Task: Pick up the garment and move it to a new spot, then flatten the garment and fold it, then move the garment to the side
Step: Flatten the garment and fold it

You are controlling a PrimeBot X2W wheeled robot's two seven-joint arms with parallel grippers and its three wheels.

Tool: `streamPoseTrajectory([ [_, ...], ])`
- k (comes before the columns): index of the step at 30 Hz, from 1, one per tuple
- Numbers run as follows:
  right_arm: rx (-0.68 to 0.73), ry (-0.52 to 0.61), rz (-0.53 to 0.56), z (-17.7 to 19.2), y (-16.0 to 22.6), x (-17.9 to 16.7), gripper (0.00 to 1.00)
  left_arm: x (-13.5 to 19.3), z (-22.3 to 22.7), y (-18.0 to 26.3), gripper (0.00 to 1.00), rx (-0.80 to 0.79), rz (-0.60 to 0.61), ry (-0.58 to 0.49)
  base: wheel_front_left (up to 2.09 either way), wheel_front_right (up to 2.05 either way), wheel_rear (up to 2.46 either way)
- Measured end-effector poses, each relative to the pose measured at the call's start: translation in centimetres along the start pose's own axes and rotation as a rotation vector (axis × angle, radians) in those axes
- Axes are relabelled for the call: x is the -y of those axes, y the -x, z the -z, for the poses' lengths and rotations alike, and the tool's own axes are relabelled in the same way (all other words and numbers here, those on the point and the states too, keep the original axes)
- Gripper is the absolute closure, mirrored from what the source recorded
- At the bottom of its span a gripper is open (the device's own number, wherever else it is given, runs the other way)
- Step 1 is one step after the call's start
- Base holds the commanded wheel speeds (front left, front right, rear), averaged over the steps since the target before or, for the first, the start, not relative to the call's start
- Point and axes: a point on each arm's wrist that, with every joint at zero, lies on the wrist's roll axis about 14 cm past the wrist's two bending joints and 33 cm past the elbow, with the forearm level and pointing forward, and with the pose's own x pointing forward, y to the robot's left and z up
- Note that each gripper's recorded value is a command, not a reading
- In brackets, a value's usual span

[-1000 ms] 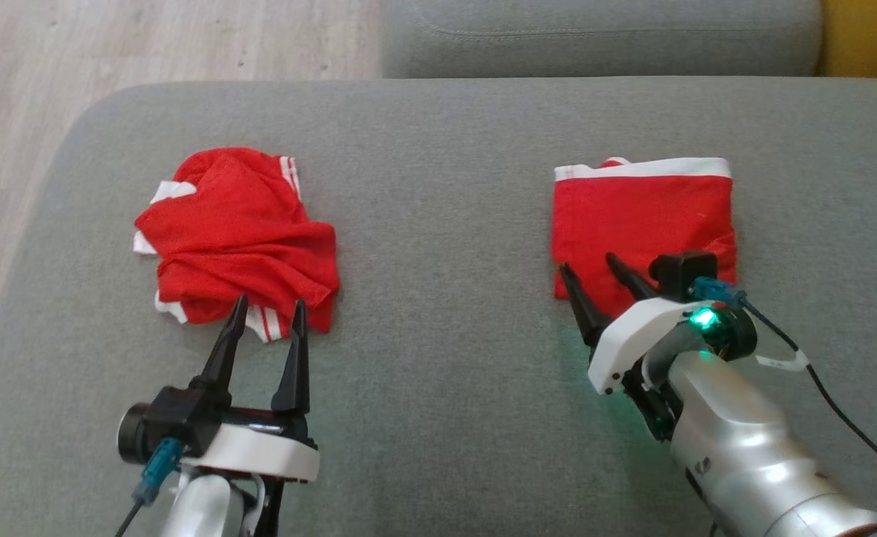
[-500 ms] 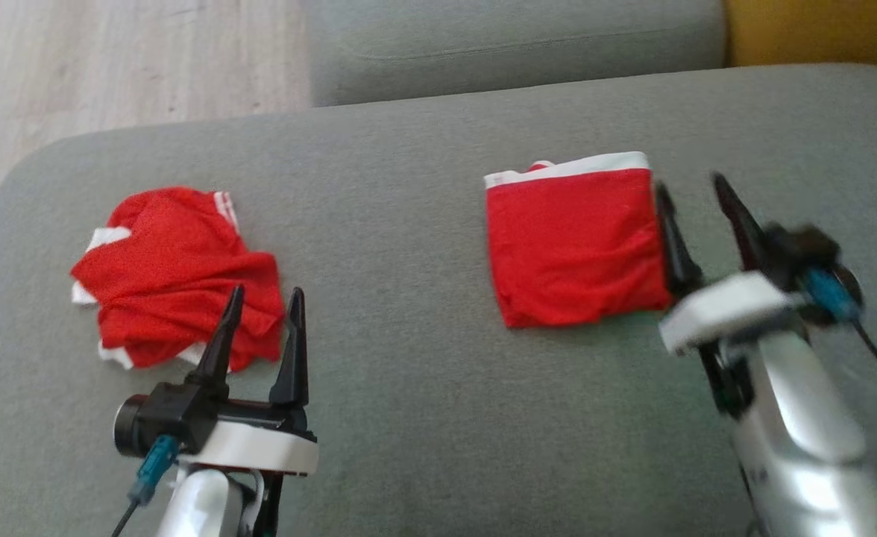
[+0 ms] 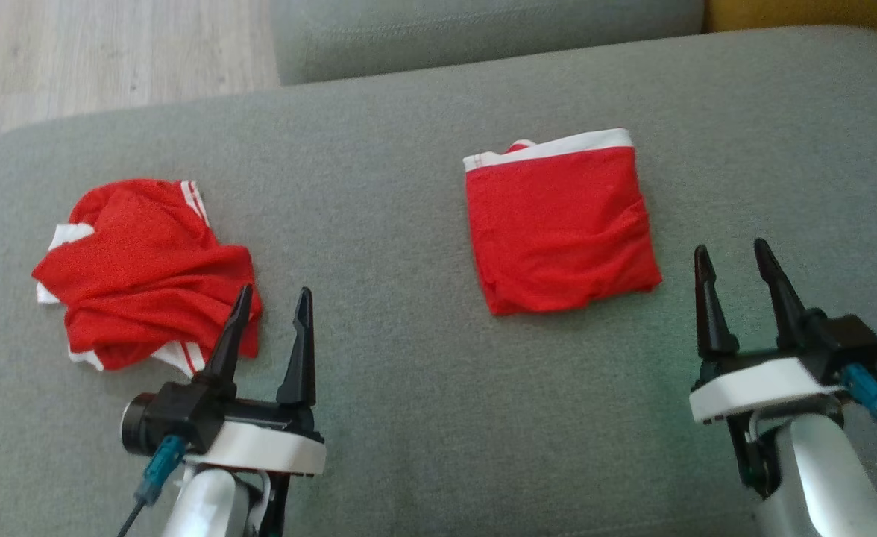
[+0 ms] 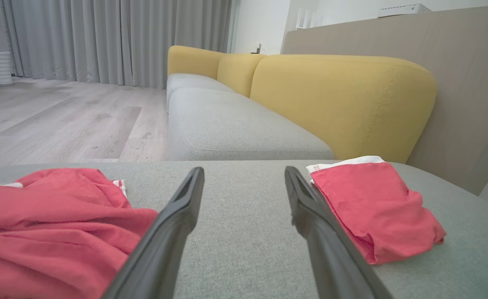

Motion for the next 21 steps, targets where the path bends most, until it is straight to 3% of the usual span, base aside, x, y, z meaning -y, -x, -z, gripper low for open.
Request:
streamPoseTrajectory([
  [1,-0.001,0.001,-0.007,0.0,-0.3,-0.2,1.0,-0.1,0.2,0.0,0.0,-0.006,-0.003,0.002,0.0,0.0,0.0],
  [12,-0.025,0.046,-0.075,0.6,-8.7,-2.4,1.0,-2.4,1.8,-1.6,0.0,-0.041,-0.036,0.011,0.0,0.0,0.0],
  [17,-0.154,0.036,-0.087,4.8,-12.5,-3.5,1.0,-4.4,3.0,-1.5,0.0,-0.073,-0.082,0.008,0.0,0.0,0.0],
  [21,-0.325,0.048,-0.087,9.2,-13.1,-3.8,1.0,-5.5,3.6,-1.1,0.0,-0.091,-0.11,0.006,0.0,0.0,0.0],
])
